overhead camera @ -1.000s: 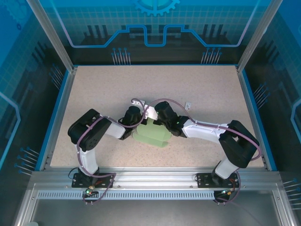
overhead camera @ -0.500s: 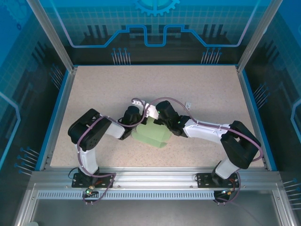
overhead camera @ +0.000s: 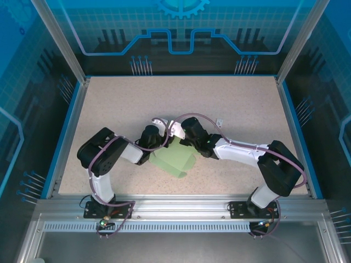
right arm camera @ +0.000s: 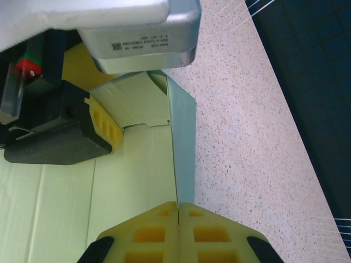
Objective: Fold the paper box
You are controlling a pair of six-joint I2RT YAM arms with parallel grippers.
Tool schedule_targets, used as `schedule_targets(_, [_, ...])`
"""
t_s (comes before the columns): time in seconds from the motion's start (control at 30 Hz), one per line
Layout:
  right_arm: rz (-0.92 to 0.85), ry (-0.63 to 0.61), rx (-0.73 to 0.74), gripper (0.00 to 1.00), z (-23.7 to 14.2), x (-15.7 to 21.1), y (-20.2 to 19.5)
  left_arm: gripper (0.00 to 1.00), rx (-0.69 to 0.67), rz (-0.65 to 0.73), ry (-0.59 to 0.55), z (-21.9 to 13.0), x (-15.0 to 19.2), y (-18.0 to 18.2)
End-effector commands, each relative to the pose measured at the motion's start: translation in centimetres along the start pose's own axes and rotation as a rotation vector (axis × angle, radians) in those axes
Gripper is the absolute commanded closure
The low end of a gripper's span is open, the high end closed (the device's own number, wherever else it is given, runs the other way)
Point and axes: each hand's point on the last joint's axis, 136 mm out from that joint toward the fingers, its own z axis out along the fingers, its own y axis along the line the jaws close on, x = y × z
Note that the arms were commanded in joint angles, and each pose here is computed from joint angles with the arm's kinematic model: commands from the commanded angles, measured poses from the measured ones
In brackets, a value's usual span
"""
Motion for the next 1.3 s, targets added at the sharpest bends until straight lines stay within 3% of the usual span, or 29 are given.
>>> schedule_targets(0.0, [0.02, -0.002, -0.003, 1.0, 0.0, -0.5, -0.5, 0.52, 0.037, 0.017, -0.073, -0.9, -2.8, -0.7])
schedule_targets(0.17, [0.015, -0.005, -0.003, 1.0, 0.0, -0.6, -0.5, 0.47, 0.047, 0.022, -0.087, -1.6, -3.9, -0.8])
schedule_targets(0.43, [0.005, 0.002, -0.009, 1.0, 0.0, -0.4, -0.4, 0.49, 0.05, 0.009, -0.111, -2.1, -5.4, 0.0])
schedule_targets(0.9, [-0.004, 0.003, 0.001, 1.0, 0.2, -0.9, -1.0, 0.34, 0.193, 0.023, -0.046, -2.8, -4.7, -1.4])
schedule_targets(1.27, [-0.016, -0.015, -0.032, 1.0, 0.1, -1.3, -0.4, 0.55, 0.166, 0.025, -0.017, -1.5, -4.6, -0.5])
